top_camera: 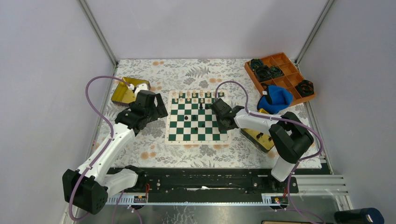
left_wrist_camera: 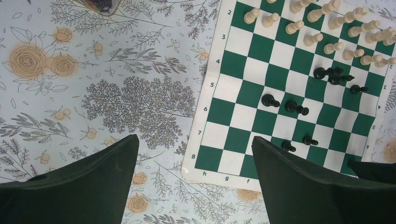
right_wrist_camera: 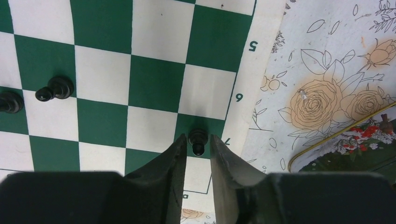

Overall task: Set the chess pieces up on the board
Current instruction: Place the chess piece on the chessboard, then pick up the chess piece from the chessboard.

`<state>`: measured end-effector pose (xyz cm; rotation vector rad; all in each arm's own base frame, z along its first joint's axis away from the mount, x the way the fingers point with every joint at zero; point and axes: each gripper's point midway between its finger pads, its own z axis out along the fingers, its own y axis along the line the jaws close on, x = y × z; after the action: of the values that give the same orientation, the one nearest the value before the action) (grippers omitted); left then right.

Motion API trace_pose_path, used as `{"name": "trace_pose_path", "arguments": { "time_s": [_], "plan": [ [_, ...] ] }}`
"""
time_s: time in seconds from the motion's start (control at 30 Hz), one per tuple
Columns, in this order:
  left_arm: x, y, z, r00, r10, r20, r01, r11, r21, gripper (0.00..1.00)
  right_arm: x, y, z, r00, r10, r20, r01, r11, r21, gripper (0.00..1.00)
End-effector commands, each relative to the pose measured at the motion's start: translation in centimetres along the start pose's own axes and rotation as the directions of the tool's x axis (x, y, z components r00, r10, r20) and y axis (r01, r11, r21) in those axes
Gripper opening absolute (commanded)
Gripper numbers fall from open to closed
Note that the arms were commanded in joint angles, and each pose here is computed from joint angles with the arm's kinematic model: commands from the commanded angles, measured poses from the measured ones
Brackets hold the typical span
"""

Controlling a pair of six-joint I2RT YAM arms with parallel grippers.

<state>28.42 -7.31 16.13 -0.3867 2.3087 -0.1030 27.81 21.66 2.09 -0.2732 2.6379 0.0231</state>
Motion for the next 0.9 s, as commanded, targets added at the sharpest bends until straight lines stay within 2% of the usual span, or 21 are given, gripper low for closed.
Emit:
{"name": "trace_pose_path", "arguments": {
  "time_s": [0.0,0.23,0.5,0.63,0.87],
  "plan": [
    [-0.5,-0.4,0.3,1.000,-0.026,0.018,0.025,0.999,0.019,0.99,-0.4,0.3,-0.3,1.000,0.002,0.020,-0.002,1.000,-0.006,0.34],
    [-0.8,-0.6,0.2,0.999,-0.024,0.027,0.023,0.999,0.023,0.99,-1.8,0.4,-1.6,0.999,0.003,0.054,-0.002,1.000,-0.012,0.41],
    [-1.2,-0.7,0.2,0.999,-0.015,0.036,0.014,1.000,0.022,0.99,-5.7,1.3,-2.7,0.993,-0.015,0.115,0.016,1.000,-0.006,0.45],
    [-1.4,-0.7,0.2,0.999,-0.006,0.039,0.006,1.000,0.020,0.99,-7.6,2.0,-2.3,0.992,-0.019,0.129,0.019,1.000,-0.002,0.51],
    [-1.6,-0.8,0.4,0.999,0.004,0.038,-0.005,1.000,0.017,0.99,-10.0,2.3,0.0,0.993,-0.001,0.116,0.003,1.000,-0.013,0.53]
  ]
}}
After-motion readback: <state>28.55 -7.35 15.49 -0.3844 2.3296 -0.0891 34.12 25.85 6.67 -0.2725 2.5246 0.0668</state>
